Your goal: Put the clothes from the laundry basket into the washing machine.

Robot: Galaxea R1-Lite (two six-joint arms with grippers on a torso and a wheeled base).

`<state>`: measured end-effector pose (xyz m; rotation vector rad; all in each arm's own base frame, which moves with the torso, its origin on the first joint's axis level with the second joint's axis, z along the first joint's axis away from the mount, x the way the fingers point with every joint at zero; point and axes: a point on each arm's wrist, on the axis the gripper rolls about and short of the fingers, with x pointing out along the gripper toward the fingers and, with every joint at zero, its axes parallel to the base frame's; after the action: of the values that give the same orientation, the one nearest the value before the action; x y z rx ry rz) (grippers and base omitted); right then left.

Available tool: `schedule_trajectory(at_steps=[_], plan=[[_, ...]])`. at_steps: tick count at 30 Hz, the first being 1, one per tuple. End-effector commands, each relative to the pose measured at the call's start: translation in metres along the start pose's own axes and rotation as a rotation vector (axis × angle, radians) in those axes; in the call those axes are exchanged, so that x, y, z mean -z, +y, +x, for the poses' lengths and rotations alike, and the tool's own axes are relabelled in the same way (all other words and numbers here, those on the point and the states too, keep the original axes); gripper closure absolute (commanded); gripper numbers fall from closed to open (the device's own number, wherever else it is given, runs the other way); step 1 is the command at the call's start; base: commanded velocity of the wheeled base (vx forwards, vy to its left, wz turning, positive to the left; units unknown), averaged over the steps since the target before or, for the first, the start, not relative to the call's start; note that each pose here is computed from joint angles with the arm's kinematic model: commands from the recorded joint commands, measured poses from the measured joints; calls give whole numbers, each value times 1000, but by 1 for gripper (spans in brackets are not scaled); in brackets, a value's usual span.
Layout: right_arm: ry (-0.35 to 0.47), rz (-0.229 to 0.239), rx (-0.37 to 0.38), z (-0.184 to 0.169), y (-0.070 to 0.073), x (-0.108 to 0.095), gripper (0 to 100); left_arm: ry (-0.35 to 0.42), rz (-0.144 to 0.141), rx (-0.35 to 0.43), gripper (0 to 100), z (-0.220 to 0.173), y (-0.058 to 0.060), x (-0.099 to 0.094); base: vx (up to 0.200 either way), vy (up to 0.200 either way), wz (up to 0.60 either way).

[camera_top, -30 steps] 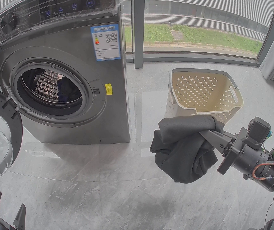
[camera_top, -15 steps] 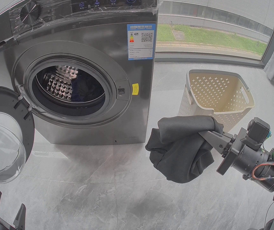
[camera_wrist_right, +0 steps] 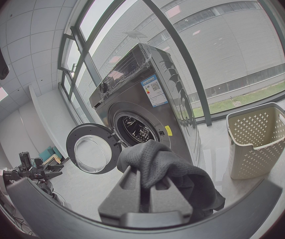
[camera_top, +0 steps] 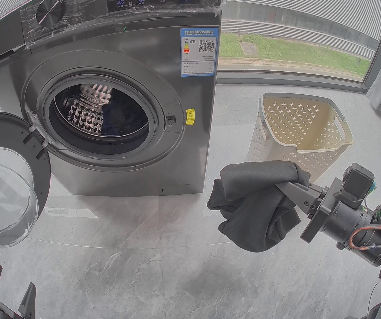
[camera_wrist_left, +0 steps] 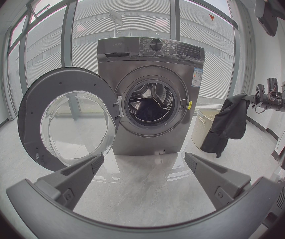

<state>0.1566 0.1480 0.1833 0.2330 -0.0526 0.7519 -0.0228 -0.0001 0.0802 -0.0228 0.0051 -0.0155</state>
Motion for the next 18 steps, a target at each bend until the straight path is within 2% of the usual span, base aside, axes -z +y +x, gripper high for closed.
schedule_trajectory(at_steps=[1,4,18], plan=[[3,0,1,1,0,1,100,1,0,0,0,0,0,4,0,0,0],[3,0,1,1,0,1,100,1,0,0,0,0,0,4,0,0,0],[10,-1,7,0,-1,3,100,1,0,0,0,0,0,4,0,200,0]])
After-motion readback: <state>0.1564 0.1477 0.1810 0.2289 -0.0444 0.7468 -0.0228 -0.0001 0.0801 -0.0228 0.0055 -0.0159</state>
